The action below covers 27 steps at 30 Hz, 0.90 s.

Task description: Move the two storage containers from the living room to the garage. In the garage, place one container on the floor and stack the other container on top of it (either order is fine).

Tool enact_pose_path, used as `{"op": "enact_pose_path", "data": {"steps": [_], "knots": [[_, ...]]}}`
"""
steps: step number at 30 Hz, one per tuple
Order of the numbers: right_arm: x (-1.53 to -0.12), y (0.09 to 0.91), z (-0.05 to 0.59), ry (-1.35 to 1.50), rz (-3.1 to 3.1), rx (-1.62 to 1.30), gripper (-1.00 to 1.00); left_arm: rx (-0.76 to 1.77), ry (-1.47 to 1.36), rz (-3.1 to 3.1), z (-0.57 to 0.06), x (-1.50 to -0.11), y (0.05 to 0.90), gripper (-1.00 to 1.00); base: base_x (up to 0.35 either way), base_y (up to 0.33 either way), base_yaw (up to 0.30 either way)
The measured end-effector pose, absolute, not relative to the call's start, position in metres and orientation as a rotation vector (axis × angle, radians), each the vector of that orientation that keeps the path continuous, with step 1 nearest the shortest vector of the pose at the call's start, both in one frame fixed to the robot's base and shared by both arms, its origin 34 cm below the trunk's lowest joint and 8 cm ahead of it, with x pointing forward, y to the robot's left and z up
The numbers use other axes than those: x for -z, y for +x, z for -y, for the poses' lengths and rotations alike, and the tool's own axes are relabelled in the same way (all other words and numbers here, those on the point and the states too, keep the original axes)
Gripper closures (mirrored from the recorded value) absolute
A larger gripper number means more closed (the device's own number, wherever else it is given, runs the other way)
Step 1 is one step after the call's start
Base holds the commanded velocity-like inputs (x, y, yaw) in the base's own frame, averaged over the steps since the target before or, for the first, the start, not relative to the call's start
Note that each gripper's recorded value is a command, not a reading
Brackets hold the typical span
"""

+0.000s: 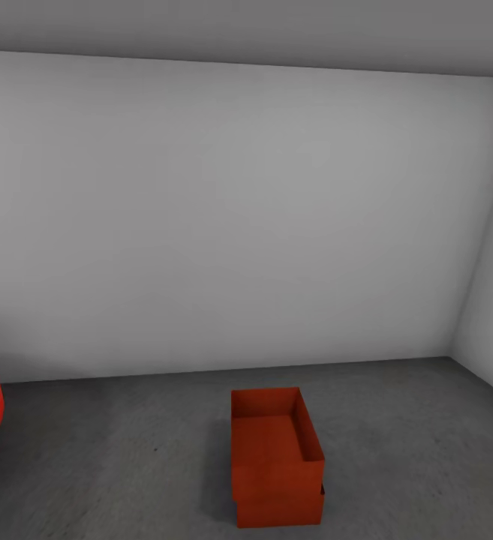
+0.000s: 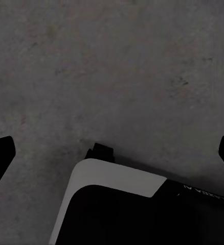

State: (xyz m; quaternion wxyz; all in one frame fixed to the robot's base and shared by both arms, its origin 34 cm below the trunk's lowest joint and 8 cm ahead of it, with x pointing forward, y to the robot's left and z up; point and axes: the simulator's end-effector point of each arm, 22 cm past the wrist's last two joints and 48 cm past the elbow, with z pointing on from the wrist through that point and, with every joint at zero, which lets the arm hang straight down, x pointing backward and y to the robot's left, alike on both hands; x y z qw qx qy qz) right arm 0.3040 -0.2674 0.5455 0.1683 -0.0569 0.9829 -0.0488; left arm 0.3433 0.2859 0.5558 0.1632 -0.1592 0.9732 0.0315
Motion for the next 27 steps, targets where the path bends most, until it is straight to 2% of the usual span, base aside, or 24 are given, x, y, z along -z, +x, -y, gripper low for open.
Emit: {"op": "enact_pose_path", "data": {"steps": [27], "knots": [[-0.546,0.306,0.274,-0.173,-2.786,0.156,-1.0,-0.106,-0.451,-2.773,-0.295,-0.556,0.344,-1.0,0.0,0.0,0.0]]}}
